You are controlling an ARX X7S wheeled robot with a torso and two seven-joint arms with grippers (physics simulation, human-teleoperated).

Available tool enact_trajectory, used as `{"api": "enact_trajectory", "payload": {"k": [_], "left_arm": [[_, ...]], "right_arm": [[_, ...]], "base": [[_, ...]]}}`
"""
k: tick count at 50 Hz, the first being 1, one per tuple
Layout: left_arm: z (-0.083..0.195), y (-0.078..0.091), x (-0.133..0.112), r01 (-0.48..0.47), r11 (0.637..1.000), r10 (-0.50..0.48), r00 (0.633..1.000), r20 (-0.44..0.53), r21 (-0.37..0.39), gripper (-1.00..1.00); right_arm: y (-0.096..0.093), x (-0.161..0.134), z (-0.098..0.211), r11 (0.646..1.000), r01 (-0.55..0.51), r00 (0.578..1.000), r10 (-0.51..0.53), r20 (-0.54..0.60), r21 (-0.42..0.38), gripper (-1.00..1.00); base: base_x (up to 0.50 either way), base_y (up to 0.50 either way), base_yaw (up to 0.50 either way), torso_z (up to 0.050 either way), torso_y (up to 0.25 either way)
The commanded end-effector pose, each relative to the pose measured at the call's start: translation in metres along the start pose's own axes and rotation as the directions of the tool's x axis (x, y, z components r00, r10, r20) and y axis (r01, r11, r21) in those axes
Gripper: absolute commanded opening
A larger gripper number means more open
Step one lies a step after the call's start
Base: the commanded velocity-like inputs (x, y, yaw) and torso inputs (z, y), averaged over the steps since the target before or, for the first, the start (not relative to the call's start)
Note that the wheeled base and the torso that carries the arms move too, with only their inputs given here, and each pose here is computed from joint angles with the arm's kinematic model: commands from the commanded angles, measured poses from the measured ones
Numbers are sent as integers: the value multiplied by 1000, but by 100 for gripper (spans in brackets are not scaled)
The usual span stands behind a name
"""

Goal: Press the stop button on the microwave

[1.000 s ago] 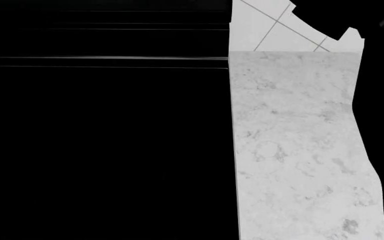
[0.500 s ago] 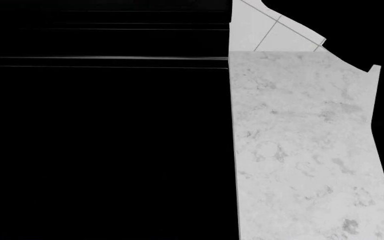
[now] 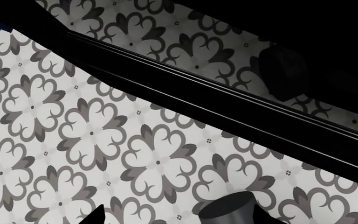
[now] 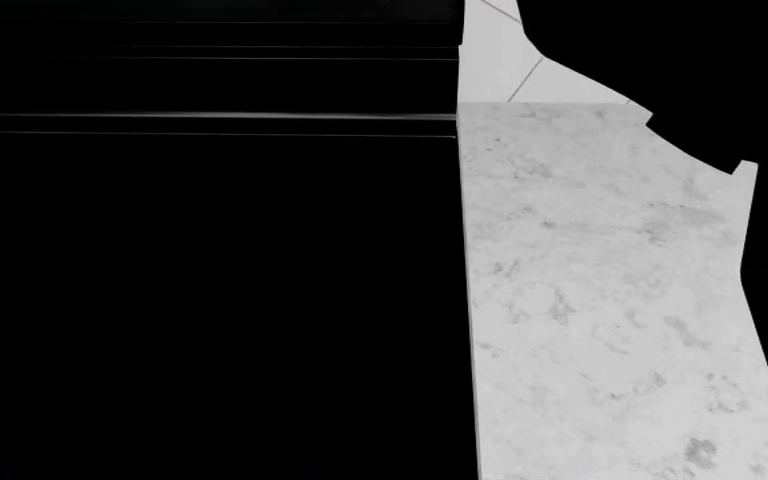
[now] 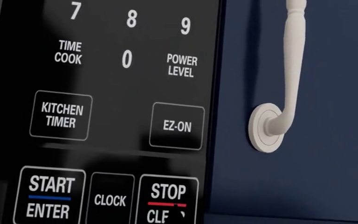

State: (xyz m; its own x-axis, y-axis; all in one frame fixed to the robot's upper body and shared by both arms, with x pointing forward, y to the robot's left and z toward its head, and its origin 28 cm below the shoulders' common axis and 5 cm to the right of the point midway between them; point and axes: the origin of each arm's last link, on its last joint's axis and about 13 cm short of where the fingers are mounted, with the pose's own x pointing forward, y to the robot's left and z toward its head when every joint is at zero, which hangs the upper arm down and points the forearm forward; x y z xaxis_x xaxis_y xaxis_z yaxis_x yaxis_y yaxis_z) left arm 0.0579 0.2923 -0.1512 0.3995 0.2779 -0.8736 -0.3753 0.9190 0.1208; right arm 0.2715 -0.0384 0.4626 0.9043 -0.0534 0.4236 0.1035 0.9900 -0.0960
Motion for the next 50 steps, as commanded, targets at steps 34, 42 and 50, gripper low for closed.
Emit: {"api": "enact_trajectory", "payload": {"k": [34, 42, 50], "left_arm": [[0, 0, 0, 0, 1000, 0, 1000, 0, 0, 100], [0, 0, 0, 0, 1000, 0, 1000, 0, 0, 100], [0, 0, 0, 0, 1000, 0, 1000, 0, 0, 100]], "right_arm": [[-5, 51, -37, 1000, 16, 997, -18, -81, -26, -100], [-8, 55, -44, 999, 27, 995, -29, -96, -20, -100], [-11, 55, -51, 999, 37, 993, -40, -112, -27, -100]], "base": [[5, 1, 2, 1, 0], [14, 3, 9, 4, 0], [13, 3, 9, 3, 0]]}}
